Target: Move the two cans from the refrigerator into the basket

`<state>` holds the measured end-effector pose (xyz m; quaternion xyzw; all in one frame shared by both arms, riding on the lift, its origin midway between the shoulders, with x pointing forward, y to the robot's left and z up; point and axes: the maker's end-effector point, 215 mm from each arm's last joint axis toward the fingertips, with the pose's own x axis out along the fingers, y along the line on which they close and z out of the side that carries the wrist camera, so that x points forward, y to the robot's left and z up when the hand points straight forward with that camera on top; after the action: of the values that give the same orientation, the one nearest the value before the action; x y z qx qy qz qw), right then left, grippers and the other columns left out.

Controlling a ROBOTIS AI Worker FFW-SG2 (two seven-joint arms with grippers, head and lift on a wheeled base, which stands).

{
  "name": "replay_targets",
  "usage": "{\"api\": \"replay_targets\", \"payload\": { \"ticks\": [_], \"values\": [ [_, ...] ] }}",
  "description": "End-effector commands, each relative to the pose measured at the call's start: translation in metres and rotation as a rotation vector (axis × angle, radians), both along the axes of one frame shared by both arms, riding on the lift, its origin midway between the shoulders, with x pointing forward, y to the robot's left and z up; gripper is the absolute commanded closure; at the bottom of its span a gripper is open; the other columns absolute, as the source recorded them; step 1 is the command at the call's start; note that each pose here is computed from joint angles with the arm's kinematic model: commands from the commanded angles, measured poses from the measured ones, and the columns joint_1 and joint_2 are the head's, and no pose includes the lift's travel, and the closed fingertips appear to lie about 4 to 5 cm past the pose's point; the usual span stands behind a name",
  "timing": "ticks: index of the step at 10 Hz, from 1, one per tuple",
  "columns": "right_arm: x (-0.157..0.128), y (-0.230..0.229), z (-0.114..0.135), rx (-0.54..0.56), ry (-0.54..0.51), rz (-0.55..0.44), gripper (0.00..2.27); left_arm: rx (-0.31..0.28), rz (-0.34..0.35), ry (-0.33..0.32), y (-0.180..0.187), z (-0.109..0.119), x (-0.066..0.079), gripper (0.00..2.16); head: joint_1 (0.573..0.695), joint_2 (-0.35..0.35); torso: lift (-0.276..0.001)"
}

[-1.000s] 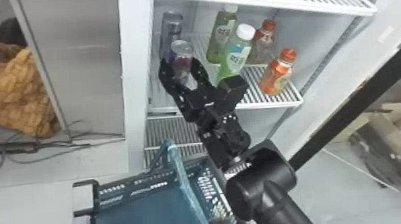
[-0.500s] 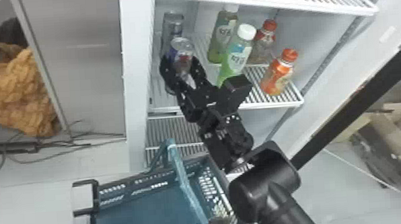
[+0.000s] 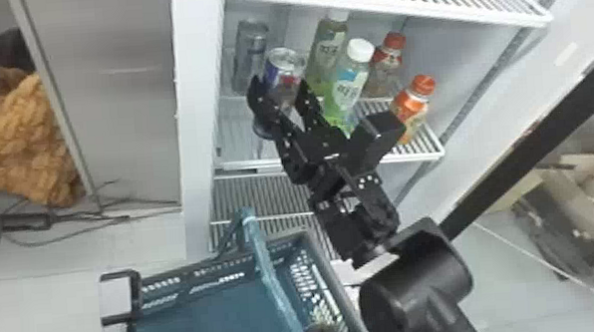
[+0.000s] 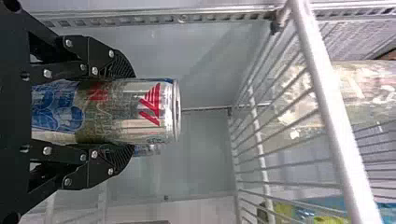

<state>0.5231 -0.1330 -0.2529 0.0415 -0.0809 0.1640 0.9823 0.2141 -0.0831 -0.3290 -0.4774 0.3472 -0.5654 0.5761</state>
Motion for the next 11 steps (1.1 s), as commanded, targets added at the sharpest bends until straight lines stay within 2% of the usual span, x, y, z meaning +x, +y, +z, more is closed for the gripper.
{"api": "replay_targets", "payload": {
  "ticks": [1,6,11],
  "values": [
    [-0.011,-0.002,0.005,-0.008,0.008,0.005,0.99,0.0,0.0,0.002,0.0,0.0,-0.001,1.21,0.695,-0.325,-0.276],
    [-0.065,-0.031,0.032,0.018,0.032,-0.027,0.99,-0.001,0.003,0.002,0.0,0.0,0.0,1.21,0.695,-0.35,-0.276],
    [-0.109,-0.037,0.026,0.03,0.133,-0.017,0.99,0.0,0.0,0.002,0.0,0.0,-0.001,1.21,0.695,-0.35,-0.276]
  ]
}}
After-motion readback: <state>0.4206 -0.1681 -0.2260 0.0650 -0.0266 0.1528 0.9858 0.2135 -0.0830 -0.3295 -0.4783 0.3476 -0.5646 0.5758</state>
